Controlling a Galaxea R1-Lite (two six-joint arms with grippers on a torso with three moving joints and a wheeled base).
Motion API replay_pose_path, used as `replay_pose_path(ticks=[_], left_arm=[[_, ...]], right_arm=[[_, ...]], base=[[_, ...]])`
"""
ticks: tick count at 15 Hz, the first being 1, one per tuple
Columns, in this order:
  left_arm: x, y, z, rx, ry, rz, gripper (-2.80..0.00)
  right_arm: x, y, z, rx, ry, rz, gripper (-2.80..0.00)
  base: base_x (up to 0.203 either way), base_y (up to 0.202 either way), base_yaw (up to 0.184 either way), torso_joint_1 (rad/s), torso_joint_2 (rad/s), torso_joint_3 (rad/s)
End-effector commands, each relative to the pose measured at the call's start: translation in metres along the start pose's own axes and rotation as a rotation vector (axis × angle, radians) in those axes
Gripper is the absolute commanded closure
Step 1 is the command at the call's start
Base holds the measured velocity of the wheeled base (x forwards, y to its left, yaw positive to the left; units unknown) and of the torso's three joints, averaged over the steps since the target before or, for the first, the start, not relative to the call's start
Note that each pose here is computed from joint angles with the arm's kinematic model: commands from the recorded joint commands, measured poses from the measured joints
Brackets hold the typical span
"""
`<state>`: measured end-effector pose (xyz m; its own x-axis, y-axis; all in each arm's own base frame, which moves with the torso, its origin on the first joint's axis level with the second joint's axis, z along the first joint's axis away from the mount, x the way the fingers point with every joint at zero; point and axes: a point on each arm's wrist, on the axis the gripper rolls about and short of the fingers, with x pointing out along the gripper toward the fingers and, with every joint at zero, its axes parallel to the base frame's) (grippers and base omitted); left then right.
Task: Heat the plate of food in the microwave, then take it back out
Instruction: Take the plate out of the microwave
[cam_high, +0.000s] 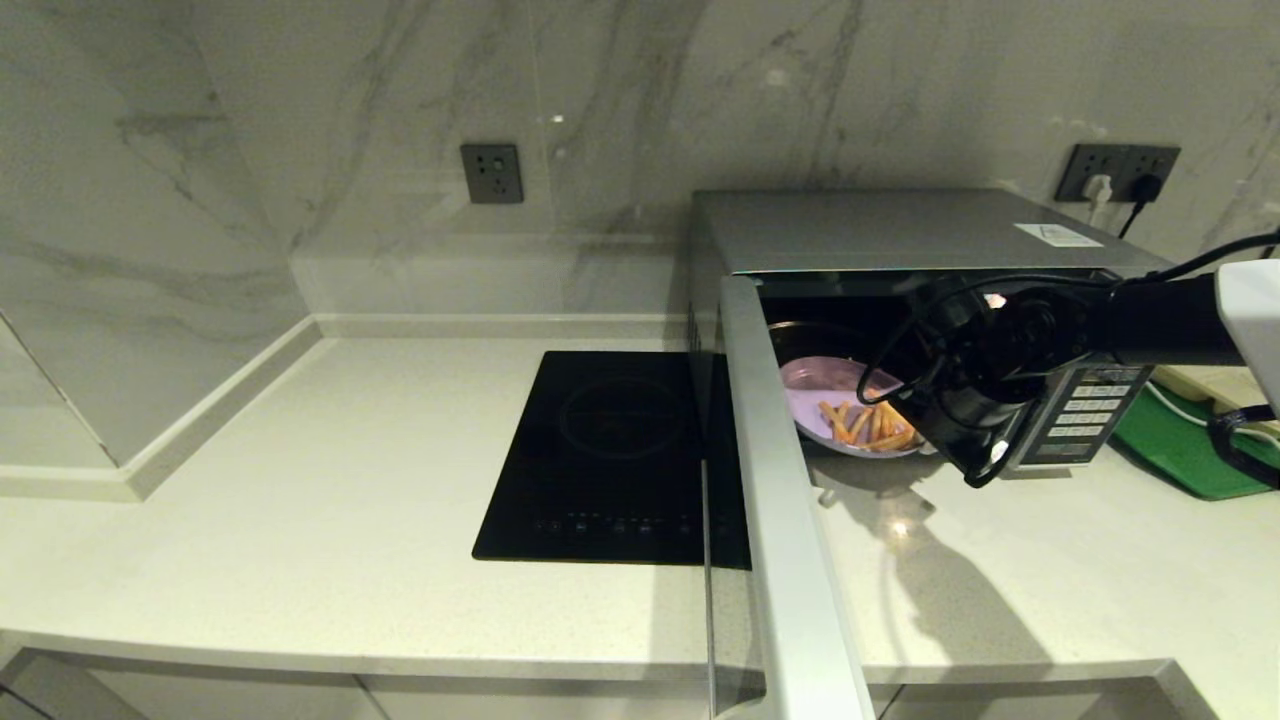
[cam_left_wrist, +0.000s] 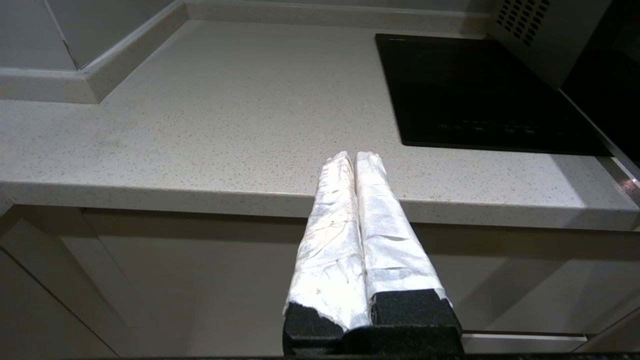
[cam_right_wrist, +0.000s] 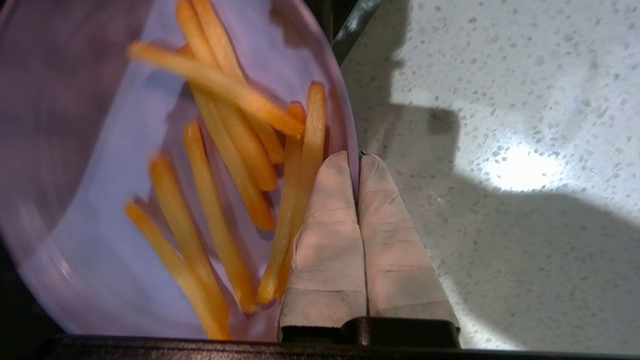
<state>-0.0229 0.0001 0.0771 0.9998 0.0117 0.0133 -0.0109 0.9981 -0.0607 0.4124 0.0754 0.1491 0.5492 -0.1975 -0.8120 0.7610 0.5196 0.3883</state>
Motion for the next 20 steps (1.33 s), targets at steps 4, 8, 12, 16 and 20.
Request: replay_pose_path(ticks=[4,8,12,16,20], left_arm=[[0.0,0.0,0.0,-0.001,-0.001,0.001,0.0],[0.0,0.0,0.0,-0.001,-0.001,0.001,0.0],[0.0,0.0,0.0,-0.001,-0.001,0.001,0.0],[0.0,0.0,0.0,-0.001,-0.001,0.001,0.0],[0.0,0.0,0.0,-0.001,-0.001,0.001,0.0]], right_arm=[[-0.006,0.007,0.009,0.023,-0.024,0.033,0.0],[-0.012,0.011,0.018,0.036,-0.033,0.041,0.0],[-0.016,0.009,0.024,0.046,-0.037,0.039,0.0],[-0.034,-0.004,0.026,0.045,-0.019,0.004,0.0],[-0.059,-0.042,0.017,0.023,0.035,-0.031,0.0]], base=[[0.0,0.0,0.0,0.0,0.0,0.0],[0.0,0.0,0.0,0.0,0.0,0.0],[0.0,0.0,0.0,0.0,0.0,0.0],[0.0,0.0,0.0,0.0,0.0,0.0],[0.0,0.0,0.0,0.0,0.0,0.0]])
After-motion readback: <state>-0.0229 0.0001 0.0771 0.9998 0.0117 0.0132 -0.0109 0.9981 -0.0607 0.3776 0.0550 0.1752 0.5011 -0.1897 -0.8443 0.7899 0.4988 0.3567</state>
